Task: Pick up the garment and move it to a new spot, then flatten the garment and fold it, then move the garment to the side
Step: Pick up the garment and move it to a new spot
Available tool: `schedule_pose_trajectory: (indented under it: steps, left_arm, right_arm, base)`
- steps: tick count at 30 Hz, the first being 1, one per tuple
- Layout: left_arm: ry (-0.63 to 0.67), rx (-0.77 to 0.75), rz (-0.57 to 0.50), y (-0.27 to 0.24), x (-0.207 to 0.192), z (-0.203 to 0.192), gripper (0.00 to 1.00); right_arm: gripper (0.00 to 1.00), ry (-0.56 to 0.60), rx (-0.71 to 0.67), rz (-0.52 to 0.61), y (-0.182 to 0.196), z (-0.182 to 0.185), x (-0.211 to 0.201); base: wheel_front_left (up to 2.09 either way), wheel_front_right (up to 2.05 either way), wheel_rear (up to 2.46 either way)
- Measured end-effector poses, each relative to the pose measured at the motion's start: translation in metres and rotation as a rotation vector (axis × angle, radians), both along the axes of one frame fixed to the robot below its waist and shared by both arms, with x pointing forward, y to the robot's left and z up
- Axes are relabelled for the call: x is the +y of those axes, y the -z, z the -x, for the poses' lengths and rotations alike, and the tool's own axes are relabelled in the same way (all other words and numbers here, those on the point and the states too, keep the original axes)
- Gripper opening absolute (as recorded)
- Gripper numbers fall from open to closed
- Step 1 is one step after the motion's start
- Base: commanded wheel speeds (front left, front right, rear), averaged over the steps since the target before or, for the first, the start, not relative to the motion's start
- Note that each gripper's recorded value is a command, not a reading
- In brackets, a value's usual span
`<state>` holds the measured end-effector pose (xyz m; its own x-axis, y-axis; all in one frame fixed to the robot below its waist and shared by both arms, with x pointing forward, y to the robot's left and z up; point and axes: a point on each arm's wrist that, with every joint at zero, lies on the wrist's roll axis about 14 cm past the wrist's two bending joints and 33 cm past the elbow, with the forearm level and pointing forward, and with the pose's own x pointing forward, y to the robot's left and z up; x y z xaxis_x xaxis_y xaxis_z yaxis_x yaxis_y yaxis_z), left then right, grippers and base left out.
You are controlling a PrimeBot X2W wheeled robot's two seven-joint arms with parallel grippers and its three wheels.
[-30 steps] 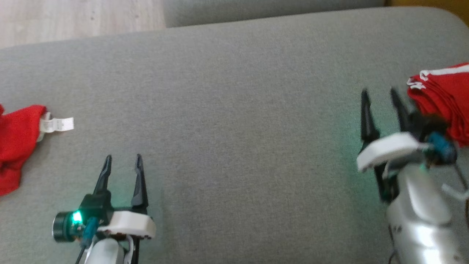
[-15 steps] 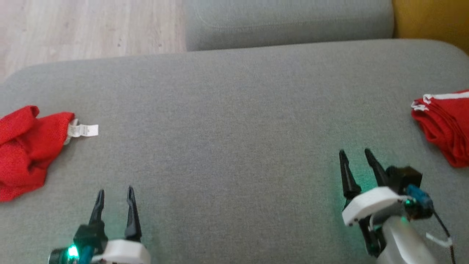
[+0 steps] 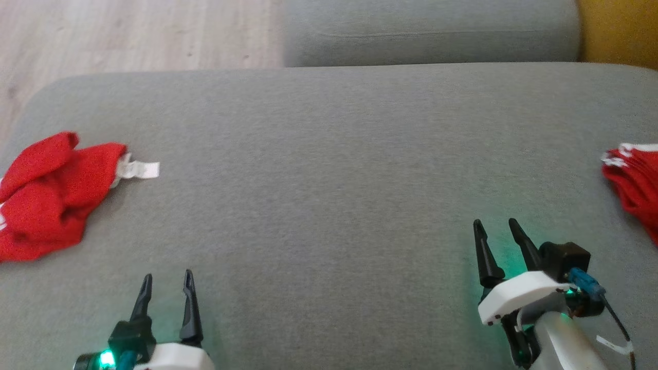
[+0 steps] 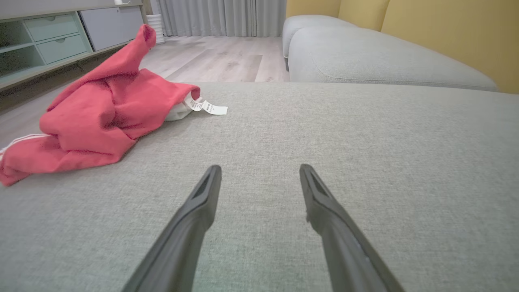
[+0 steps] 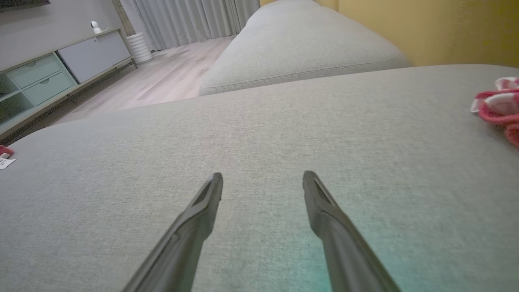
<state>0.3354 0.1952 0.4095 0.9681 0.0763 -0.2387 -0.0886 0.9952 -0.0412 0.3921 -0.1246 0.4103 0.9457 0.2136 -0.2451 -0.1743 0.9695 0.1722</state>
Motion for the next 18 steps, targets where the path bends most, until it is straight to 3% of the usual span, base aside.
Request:
schedule_pose_trajectory:
  steps: [6, 18]
  left_arm:
    - [-0.055, -0.005, 0.013, -0.002, 0.014, 0.008, 1.00]
    - [-0.376, 0.051, -0.004, 0.007, 0.092, 0.074, 1.00]
  right_arm:
    - [1.00, -0.097, -0.010, -0.009, -0.001, -0.012, 0.035]
    - [1.00, -0.438, -0.006, -0.047, 0.006, -0.026, 0.159]
  base:
    - [0.00, 0.00, 0.00]
    - [0.00, 0.00, 0.00]
